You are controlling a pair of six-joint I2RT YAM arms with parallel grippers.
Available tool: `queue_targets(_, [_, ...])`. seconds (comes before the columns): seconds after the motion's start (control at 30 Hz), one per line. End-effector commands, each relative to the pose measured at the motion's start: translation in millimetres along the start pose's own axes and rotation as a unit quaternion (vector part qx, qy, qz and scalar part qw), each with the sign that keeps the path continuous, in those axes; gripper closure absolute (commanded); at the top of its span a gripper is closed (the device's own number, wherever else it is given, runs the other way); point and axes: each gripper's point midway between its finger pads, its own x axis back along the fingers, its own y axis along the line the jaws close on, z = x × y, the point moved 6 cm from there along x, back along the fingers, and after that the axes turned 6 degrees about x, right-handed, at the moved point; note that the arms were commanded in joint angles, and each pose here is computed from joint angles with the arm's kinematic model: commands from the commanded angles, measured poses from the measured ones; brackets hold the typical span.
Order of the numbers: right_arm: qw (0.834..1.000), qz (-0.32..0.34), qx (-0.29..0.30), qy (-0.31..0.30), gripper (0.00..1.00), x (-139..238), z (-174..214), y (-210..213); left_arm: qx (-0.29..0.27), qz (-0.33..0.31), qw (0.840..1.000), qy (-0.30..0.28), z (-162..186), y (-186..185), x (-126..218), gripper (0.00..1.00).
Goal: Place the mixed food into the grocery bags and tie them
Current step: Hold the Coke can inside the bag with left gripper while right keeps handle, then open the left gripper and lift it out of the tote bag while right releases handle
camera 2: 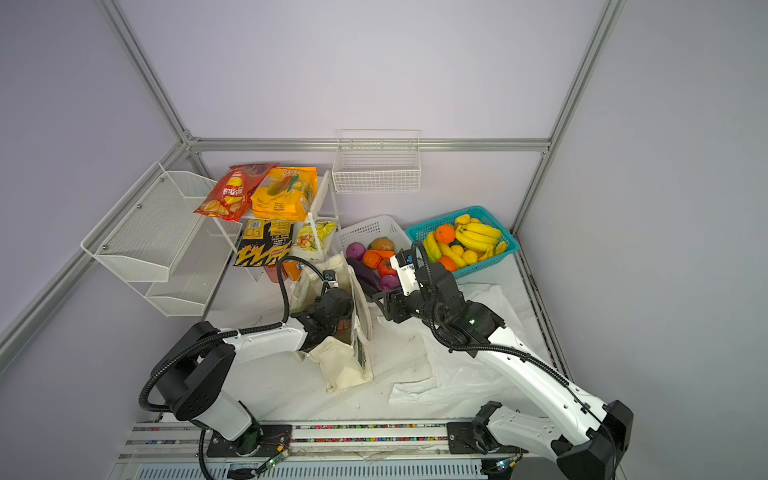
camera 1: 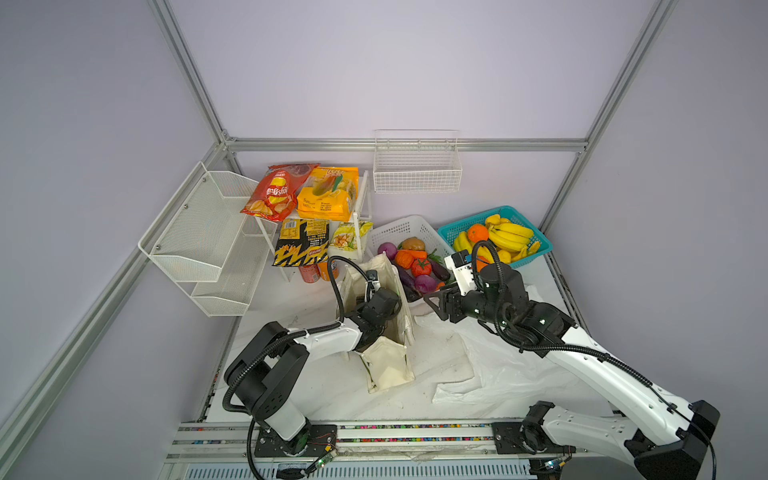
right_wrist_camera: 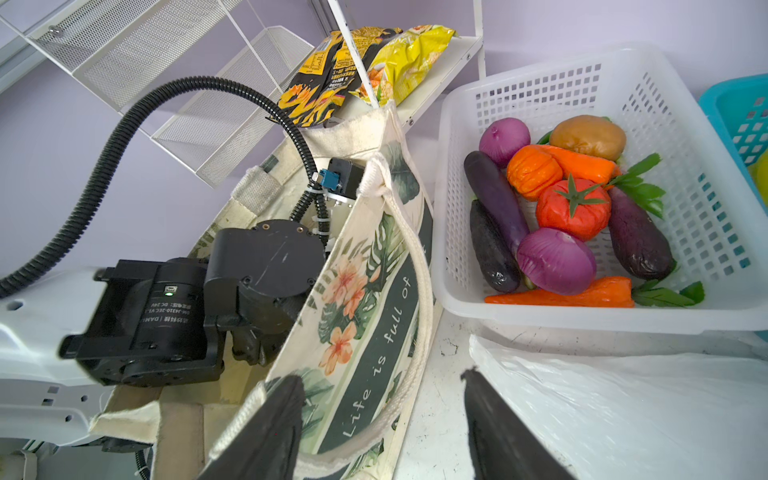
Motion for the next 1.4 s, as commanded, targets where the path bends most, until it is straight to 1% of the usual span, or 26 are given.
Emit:
queue_targets(0.0, [1.000, 0.010, -0.001, -0.008, 0.36, 2.3, -4.1, -2.6, 0.038, 0.043, 0.997, -0.059, -39.2, -21.5, 9.3, 0.76])
queue_targets(0.2, [1.000, 0.008, 0.000, -0.001, 0.36, -2.8, -0.5, -3.4, 0.037, 0.050, 0.995, -0.081, -47.5, -24.7, 11.1, 0.76])
queue_targets(0.57, [1.000, 0.009, 0.001, 0.005, 0.36, -5.3, 4.2, -5.1, 0.019, 0.050, 0.996, -0.069, -24.7, -23.1, -2.7, 0.71])
queue_targets(0.8, [1.000, 0.011, 0.000, 0.011, 0.36, -7.2, 8.5, -6.9, 0.019, 0.058, 0.996, -0.064, -20.1, -24.3, 0.6, 0.58])
queue_targets(0.97, [1.000, 0.011, 0.000, 0.014, 0.36, -9.5, 9.0, -7.1, 0.017, 0.065, 0.995, -0.073, -27.3, -24.9, 9.5, 0.43])
queue_targets(1.07, [1.000, 0.009, 0.001, 0.018, 0.36, -12.6, 9.8, -7.2, 0.015, 0.067, 0.995, -0.076, -30.4, -25.1, 13.3, 0.36])
queue_targets(1.37, [1.000, 0.006, 0.000, 0.023, 0.36, -17.9, 8.8, -7.3, 0.019, 0.067, 0.994, -0.080, -41.0, -23.3, 23.7, 0.26])
